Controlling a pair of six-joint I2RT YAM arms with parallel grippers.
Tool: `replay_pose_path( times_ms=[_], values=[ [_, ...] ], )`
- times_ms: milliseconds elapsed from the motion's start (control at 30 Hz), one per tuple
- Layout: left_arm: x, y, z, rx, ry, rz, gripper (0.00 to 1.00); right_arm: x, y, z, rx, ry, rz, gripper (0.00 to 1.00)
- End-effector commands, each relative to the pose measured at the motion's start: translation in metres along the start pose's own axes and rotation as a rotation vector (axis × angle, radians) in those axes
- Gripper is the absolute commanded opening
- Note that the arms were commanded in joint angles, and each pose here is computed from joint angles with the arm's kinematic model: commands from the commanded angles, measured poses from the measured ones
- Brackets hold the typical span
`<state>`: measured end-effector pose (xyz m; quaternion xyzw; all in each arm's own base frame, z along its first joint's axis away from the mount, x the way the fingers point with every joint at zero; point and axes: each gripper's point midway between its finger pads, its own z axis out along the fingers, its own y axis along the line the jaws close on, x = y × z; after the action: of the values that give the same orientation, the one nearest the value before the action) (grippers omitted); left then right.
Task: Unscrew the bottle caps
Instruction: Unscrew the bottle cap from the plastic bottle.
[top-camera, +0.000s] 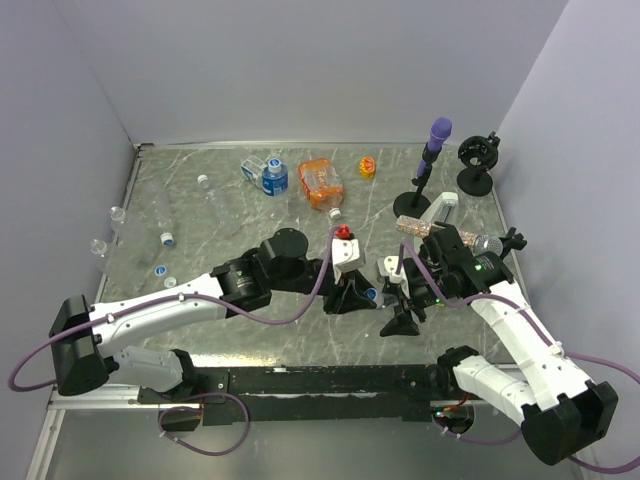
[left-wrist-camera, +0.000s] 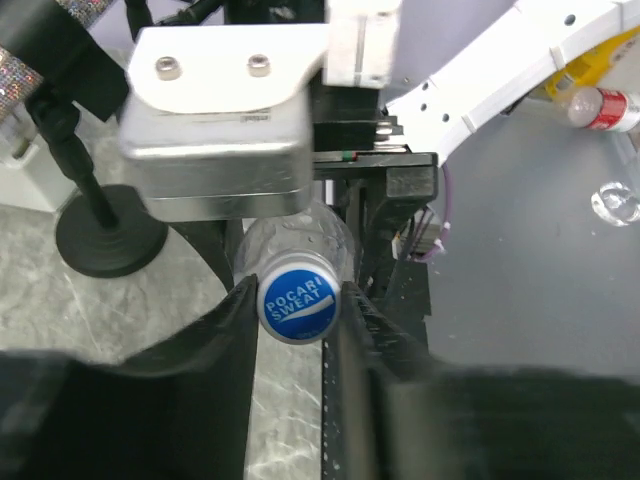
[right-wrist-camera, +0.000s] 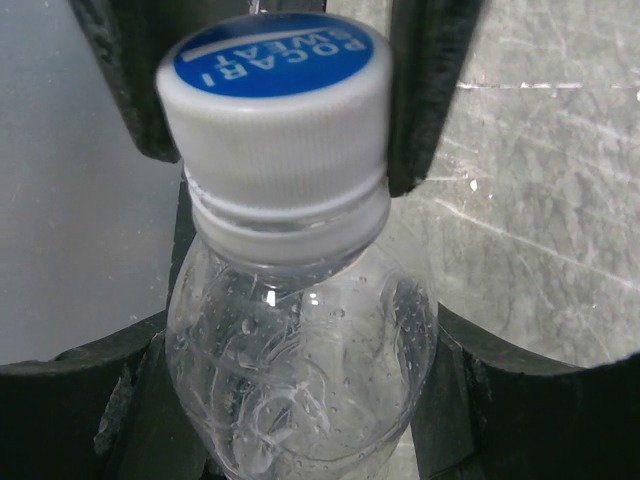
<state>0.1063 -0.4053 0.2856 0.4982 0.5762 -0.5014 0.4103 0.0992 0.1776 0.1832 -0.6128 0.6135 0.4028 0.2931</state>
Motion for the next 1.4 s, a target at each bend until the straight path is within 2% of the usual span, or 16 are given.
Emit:
replay_pose_path(
  times_ms=[0, 100, 133, 333, 567, 667, 800, 967, 1033, 1100, 1200, 1233, 1267, 1300, 1333, 1367],
  values=[
    [-0.022, -0.01, 0.001, 0.054, -0.027, 0.014, 0.25, -0.008, 0.0, 0.001, -0.007, -0.03, -0.041, 0.12],
    [-0.027, -0.009, 0.0, 0.04, -0.056, -0.009, 0.02, -0.006, -0.002, 0.001, 0.0, -0.027, -0.037, 0.12],
    [-0.029, -0.008, -0.001, 0.023, -0.073, -0.037, 0.01, -0.006, -0.002, 0.001, 0.004, -0.024, -0.035, 0.12],
    [-0.034, 0.011, -0.013, -0.163, -0.13, -0.338, 0.01, -0.006, -0.02, -0.004, 0.105, -0.029, 0.01, 0.12],
    [-0.023, 0.045, -0.049, -0.476, -0.301, -0.78, 0.01, -0.008, -0.04, -0.012, 0.186, -0.038, 0.07, 0.11],
    [-0.022, 0.051, -0.052, -0.517, -0.362, -0.922, 0.01, -0.007, -0.043, -0.013, 0.195, -0.038, 0.079, 0.11],
    [-0.015, 0.055, -0.034, -0.566, -0.317, -1.077, 0.01, -0.006, -0.045, -0.014, 0.2, -0.032, 0.081, 0.1],
    [0.012, 0.079, -0.04, -0.858, -0.27, -1.35, 0.01, -0.003, -0.052, -0.017, 0.253, -0.011, 0.082, 0.09],
    [0.007, 0.078, -0.037, -0.866, -0.258, -1.389, 0.01, -0.001, -0.051, -0.015, 0.252, -0.015, 0.083, 0.09],
    [-0.001, 0.072, -0.031, -0.787, -0.271, -1.393, 0.01, 0.0, -0.051, -0.015, 0.248, -0.019, 0.084, 0.09],
    [-0.012, 0.07, -0.034, -0.736, -0.309, -1.346, 0.01, -0.002, -0.048, -0.015, 0.234, -0.026, 0.081, 0.09],
    [-0.015, 0.068, -0.036, -0.724, -0.31, -1.313, 0.09, -0.002, -0.048, -0.014, 0.228, -0.029, 0.08, 0.09],
    [-0.015, 0.067, -0.038, -0.718, -0.308, -1.296, 0.23, -0.003, -0.047, -0.014, 0.226, -0.033, 0.076, 0.09],
    [-0.022, 0.064, -0.041, -0.694, -0.315, -1.252, 0.44, -0.003, -0.046, -0.013, 0.215, -0.037, 0.076, 0.09],
    [-0.023, 0.062, -0.043, -0.679, -0.316, -1.23, 0.55, -0.003, -0.045, -0.013, 0.211, -0.038, 0.072, 0.09],
    [-0.025, 0.059, -0.046, -0.657, -0.311, -1.19, 0.72, -0.003, -0.044, -0.012, 0.201, -0.042, 0.072, 0.09]
  ],
)
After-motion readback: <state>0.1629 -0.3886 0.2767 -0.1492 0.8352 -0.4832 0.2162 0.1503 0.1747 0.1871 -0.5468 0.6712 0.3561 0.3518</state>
